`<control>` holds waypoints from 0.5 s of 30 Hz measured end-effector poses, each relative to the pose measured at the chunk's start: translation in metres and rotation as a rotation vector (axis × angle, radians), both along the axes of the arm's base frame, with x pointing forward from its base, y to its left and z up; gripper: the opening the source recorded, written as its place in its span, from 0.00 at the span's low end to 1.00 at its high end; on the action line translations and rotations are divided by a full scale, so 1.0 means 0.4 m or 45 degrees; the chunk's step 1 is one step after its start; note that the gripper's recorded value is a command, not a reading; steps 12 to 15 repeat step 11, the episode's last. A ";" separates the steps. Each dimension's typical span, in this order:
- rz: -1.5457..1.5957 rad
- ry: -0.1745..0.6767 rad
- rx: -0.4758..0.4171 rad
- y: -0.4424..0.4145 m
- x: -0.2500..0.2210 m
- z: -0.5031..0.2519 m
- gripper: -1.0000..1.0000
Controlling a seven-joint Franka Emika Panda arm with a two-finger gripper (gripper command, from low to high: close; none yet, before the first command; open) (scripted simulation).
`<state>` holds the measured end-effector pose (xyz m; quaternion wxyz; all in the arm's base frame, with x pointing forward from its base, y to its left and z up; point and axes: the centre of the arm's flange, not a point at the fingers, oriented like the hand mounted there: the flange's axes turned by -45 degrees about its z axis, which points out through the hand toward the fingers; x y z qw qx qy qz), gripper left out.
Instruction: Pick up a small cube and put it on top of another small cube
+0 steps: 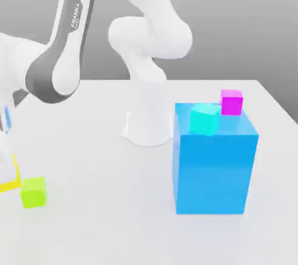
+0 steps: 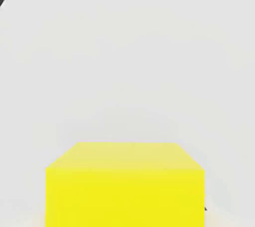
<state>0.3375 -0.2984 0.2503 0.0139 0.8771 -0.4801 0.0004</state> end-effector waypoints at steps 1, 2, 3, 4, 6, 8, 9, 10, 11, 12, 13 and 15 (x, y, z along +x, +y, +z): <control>0.016 -0.006 0.012 0.005 -0.033 0.002 0.00; 0.022 -0.011 0.021 0.006 -0.062 -0.004 0.00; 0.012 -0.014 0.025 -0.003 -0.082 -0.020 0.00; 0.017 -0.016 0.026 -0.002 -0.087 -0.042 0.00; 0.064 -0.016 0.027 0.026 -0.065 -0.094 0.00; 0.067 -0.016 0.030 0.030 -0.066 -0.147 1.00; 0.067 -0.016 0.030 0.030 -0.066 -0.147 1.00; 0.067 -0.016 0.030 0.030 -0.066 -0.147 1.00; 0.067 -0.016 0.030 0.030 -0.066 -0.147 1.00; 0.067 -0.016 0.030 0.030 -0.066 -0.147 1.00; 0.067 -0.016 0.030 0.030 -0.066 -0.147 1.00; 0.067 -0.016 0.030 0.030 -0.066 -0.147 1.00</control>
